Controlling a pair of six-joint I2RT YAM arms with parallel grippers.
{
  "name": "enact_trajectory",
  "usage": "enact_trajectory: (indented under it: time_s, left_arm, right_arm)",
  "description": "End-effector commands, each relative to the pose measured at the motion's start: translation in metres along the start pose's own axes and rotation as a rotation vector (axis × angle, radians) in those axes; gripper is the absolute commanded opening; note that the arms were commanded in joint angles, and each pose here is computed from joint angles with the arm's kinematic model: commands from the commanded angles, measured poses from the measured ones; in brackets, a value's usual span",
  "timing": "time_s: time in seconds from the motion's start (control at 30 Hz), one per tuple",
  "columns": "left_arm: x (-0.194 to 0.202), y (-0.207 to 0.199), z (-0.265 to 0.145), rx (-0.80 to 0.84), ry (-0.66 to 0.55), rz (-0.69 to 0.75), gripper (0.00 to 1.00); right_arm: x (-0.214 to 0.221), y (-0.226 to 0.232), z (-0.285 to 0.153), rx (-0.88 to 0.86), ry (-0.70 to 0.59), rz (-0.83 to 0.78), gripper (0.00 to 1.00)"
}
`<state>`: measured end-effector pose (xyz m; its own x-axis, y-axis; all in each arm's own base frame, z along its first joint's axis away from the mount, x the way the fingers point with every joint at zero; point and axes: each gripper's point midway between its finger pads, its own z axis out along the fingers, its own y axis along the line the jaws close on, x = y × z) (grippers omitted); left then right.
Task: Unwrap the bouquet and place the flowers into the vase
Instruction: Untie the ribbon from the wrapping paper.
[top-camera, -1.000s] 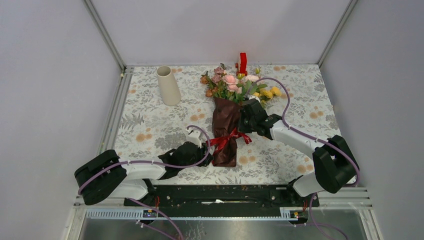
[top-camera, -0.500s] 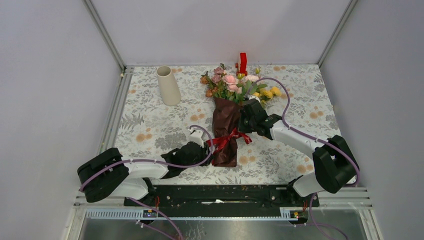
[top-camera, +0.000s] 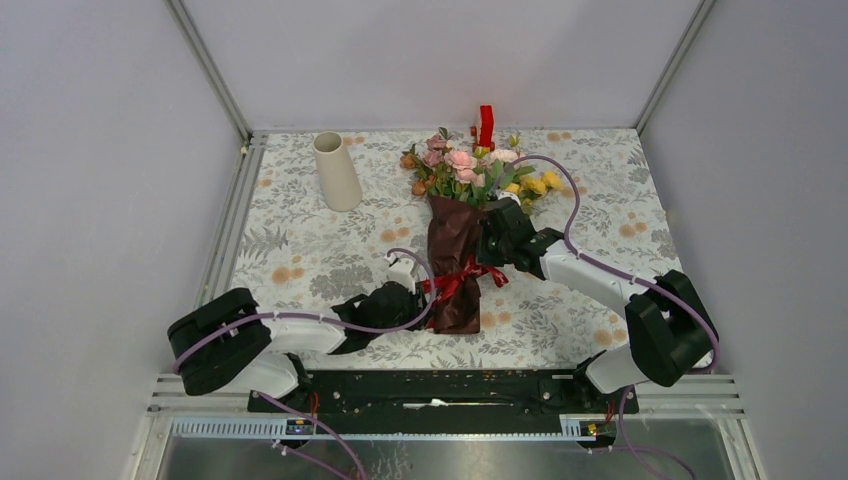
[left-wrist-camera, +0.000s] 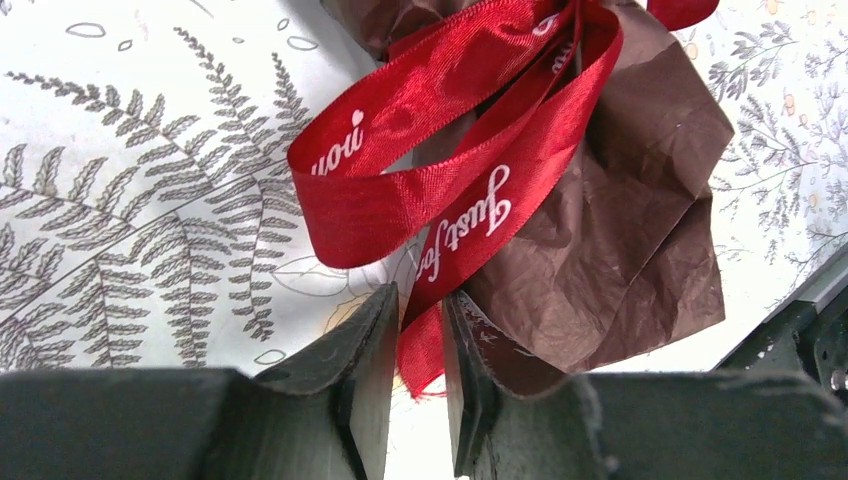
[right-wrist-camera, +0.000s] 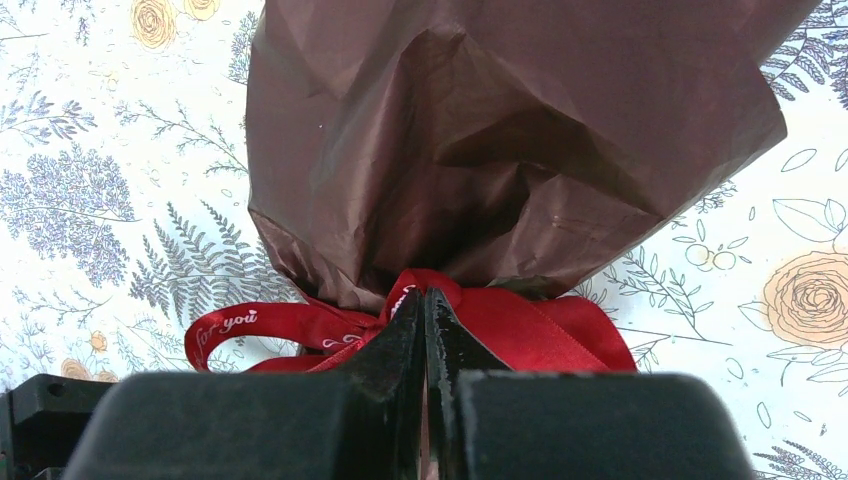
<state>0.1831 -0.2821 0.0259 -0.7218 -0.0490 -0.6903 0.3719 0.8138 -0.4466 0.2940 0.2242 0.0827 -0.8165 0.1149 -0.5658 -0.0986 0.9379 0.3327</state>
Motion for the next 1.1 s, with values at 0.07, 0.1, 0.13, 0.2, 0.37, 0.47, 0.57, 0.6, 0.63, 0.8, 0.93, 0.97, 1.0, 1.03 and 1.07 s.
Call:
enact_trajectory:
  time_s: [0.07,0.1,0.13,0.2,0.37,0.47,0.57,0.6,0.63,0.8,0.93,0.97,1.0,1.03,1.07]
  left_arm:
    - [-0.027,-0.030,0.007,0.073,-0.075,-0.020,0.23]
    - [-0.026,-0.030,0.007,0.073,-0.072,-0.018,0.21]
    - [-0.026,-0.030,0.008,0.072,-0.072,-0.018,0.18]
    - [-0.026,-0.029,0.008,0.065,-0.074,-0.017,0.10]
    - [-0.028,-0.028,0.006,0.058,-0.082,-0.016,0.00]
    - [-0.029,-0.027,0.004,0.056,-0.086,-0.016,0.00]
    - [-0.032,-0.024,0.001,0.041,-0.099,-0.017,0.00]
    - [-0.033,-0.023,0.000,0.038,-0.106,-0.019,0.00]
    - [-0.033,-0.022,-0.001,0.034,-0.110,-0.019,0.00]
    - [-0.036,-0.014,-0.002,-0.016,-0.123,-0.053,0.00]
    - [-0.041,-0.013,-0.003,-0.036,-0.140,-0.085,0.00]
    - [-0.042,-0.012,-0.003,-0.040,-0.143,-0.091,0.00]
    - [-0.042,-0.011,-0.003,-0.046,-0.147,-0.096,0.00]
    - [-0.042,-0.011,-0.004,-0.048,-0.149,-0.101,0.00]
    - [-0.042,-0.010,-0.004,-0.053,-0.148,-0.103,0.00]
  right_arm:
    - [-0.004,0.004,-0.004,-0.002,-0.015,-0.009,0.00]
    - [-0.004,0.003,-0.004,0.003,-0.016,-0.008,0.00]
    - [-0.004,0.002,-0.005,0.007,-0.018,-0.010,0.00]
    - [-0.004,0.000,-0.005,0.015,-0.022,-0.012,0.00]
    - [-0.006,-0.007,-0.009,0.045,-0.041,-0.022,0.00]
    - [-0.009,-0.017,-0.014,0.093,-0.063,-0.035,0.00]
    - [-0.010,-0.029,-0.019,0.145,-0.087,-0.045,0.00]
    - [-0.010,-0.033,-0.020,0.160,-0.094,-0.048,0.00]
    - [-0.010,-0.037,-0.021,0.181,-0.099,-0.047,0.00]
    - [-0.010,-0.045,-0.021,0.218,-0.107,-0.051,0.00]
    - [-0.009,-0.048,-0.021,0.229,-0.107,-0.048,0.00]
    - [-0.010,-0.048,-0.021,0.230,-0.110,-0.048,0.00]
    - [-0.010,-0.048,-0.022,0.233,-0.114,-0.049,0.00]
    - [-0.010,-0.049,-0.022,0.238,-0.117,-0.051,0.00]
    - [-0.011,-0.051,-0.023,0.247,-0.121,-0.053,0.00]
